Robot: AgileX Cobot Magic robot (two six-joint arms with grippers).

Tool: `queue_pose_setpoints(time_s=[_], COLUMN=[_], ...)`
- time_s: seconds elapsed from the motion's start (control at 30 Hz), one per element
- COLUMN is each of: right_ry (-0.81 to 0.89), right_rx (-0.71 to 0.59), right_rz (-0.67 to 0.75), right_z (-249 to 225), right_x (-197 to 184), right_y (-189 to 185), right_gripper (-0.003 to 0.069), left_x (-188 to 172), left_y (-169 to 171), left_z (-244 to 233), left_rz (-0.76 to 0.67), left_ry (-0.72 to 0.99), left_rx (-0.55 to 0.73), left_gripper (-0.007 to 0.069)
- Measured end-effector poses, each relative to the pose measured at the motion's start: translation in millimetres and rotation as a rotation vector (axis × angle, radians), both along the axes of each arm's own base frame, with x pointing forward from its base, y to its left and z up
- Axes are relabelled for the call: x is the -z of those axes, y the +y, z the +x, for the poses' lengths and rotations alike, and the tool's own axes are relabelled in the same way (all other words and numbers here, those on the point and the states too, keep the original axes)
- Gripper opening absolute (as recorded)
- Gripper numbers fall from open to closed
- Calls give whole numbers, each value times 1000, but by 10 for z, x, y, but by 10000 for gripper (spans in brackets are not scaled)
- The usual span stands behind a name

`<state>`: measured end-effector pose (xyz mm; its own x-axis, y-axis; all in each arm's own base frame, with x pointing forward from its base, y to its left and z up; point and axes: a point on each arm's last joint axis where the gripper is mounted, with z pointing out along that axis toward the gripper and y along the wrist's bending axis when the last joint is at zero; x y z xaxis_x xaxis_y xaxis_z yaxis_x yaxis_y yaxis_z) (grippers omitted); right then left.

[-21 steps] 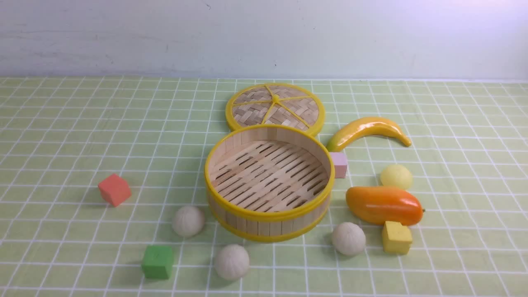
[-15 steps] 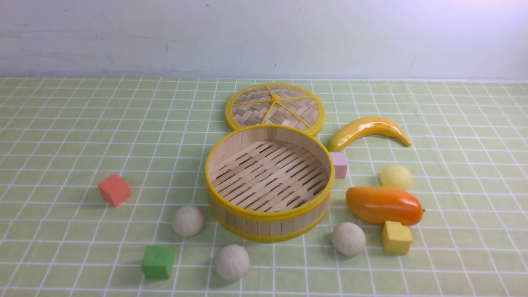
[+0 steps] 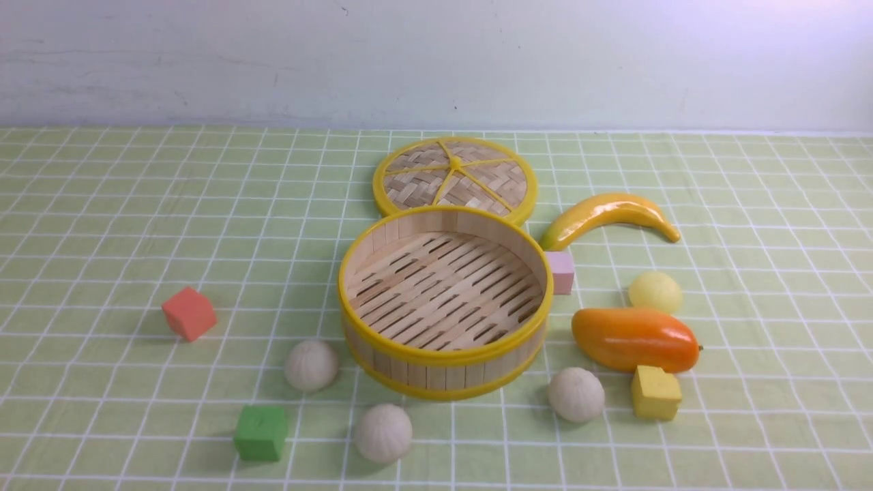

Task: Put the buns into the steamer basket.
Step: Use the left arm to grab a steamed stuffed bun

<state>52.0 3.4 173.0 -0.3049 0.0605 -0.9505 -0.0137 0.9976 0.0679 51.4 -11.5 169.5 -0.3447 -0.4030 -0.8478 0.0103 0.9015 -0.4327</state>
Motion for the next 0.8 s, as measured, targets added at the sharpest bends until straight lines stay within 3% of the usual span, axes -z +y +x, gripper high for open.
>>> queue_pose_setpoints(time_s=[0.1,0.2,0.3,0.37,0.5,0.53,0.6,0.7,0.73,0.8], right_ry=[0,0,0,0,0,0,0,0,0,0], right_rx=[0,0,0,0,0,0,0,0,0,0], right_rz=[0,0,0,0,0,0,0,0,0,0], right_z=[0,0,0,0,0,0,0,0,0,0], right_x=[0,0,0,0,0,0,0,0,0,0], right_y=[0,0,0,0,0,0,0,0,0,0], right_gripper=[239,239,239,239,239,239,239,239,239,239], left_x=[-14,-87,-204,-267,-390,-607,-765,-1305,-1321,-1512], left_y=[4,2,-1,21,66,22,-9,-115,-124,-206], left_z=[5,24,41,47,43,-6,-56,-204,-180,-42], left_rz=[3,-108,-461,-609,-730,-755,-728,-502,-481,-322], left_ry=[-16,-82,-152,-201,-288,-283,-286,-224,-201,32], left_rx=[-4,-31,-92,-124,-155,-90,-37,142,145,197], left_gripper=[237,237,237,237,235,223,209,134,125,68])
